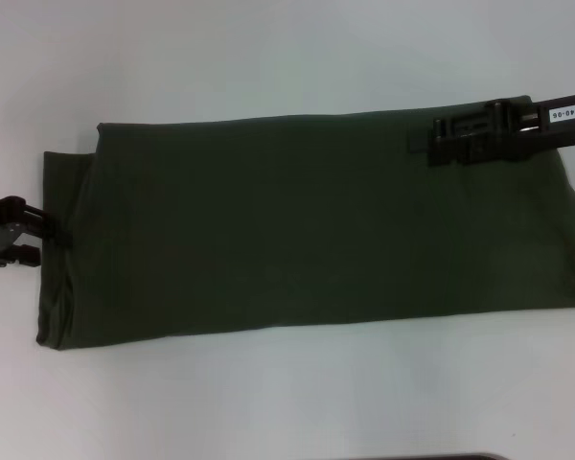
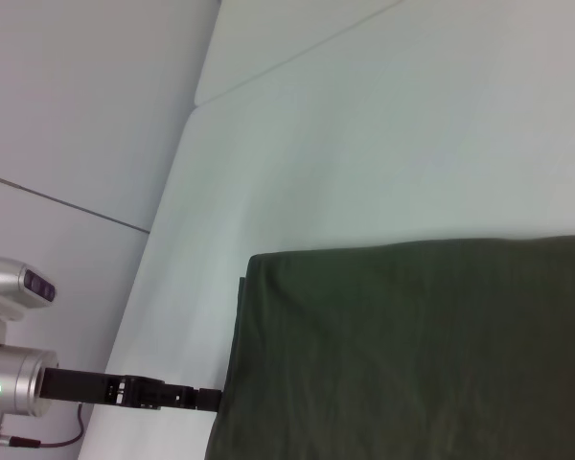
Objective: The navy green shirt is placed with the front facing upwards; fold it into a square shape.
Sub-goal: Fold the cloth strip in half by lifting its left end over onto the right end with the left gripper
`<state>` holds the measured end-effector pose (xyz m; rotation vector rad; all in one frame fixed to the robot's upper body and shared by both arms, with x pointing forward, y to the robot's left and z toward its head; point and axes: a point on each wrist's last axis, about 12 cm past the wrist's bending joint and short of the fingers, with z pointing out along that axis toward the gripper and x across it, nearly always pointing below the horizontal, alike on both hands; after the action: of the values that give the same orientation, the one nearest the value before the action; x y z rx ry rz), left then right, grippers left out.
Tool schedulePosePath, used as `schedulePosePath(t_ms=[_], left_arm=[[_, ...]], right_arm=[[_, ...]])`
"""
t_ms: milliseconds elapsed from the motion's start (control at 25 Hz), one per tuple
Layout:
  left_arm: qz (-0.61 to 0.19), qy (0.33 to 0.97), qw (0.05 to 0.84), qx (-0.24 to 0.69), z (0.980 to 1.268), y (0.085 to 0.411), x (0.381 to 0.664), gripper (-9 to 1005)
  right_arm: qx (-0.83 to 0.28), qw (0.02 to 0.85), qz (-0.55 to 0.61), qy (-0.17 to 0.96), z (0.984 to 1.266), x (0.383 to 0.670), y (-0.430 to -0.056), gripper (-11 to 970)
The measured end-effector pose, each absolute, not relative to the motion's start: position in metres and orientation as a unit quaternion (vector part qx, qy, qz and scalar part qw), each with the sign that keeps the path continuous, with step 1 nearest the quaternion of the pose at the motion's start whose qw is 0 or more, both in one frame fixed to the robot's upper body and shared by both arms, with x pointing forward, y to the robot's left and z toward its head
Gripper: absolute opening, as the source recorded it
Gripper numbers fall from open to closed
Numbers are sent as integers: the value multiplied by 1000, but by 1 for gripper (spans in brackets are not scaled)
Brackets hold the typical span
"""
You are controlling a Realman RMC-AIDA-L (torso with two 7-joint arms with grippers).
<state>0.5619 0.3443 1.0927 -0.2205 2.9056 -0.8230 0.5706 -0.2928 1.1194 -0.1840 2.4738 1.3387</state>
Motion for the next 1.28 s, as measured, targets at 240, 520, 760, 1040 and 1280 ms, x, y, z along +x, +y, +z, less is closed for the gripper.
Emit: schedulePosePath(t_ms=[240,520,760,1040,1280], left_arm=[[-278,957,51,-72,1091,341,562,577],[-287,955,43,-65,1091,332,563,569],[-304,950,40,-57,1092,323,565,563],[-312,948,35,-49,1092,312,571,556],[-311,949,39,-46,1092,309,574,549]], right_arm=[[-64,160,469,866,1119,570,-293,674],[-64,160,469,866,1119,570,-294,673],[-65,160,468,866,1119,570,-294,674],[-66,161,468,866,1119,570,-294,674],[-67,162,467,866,1119,570,-294,673]])
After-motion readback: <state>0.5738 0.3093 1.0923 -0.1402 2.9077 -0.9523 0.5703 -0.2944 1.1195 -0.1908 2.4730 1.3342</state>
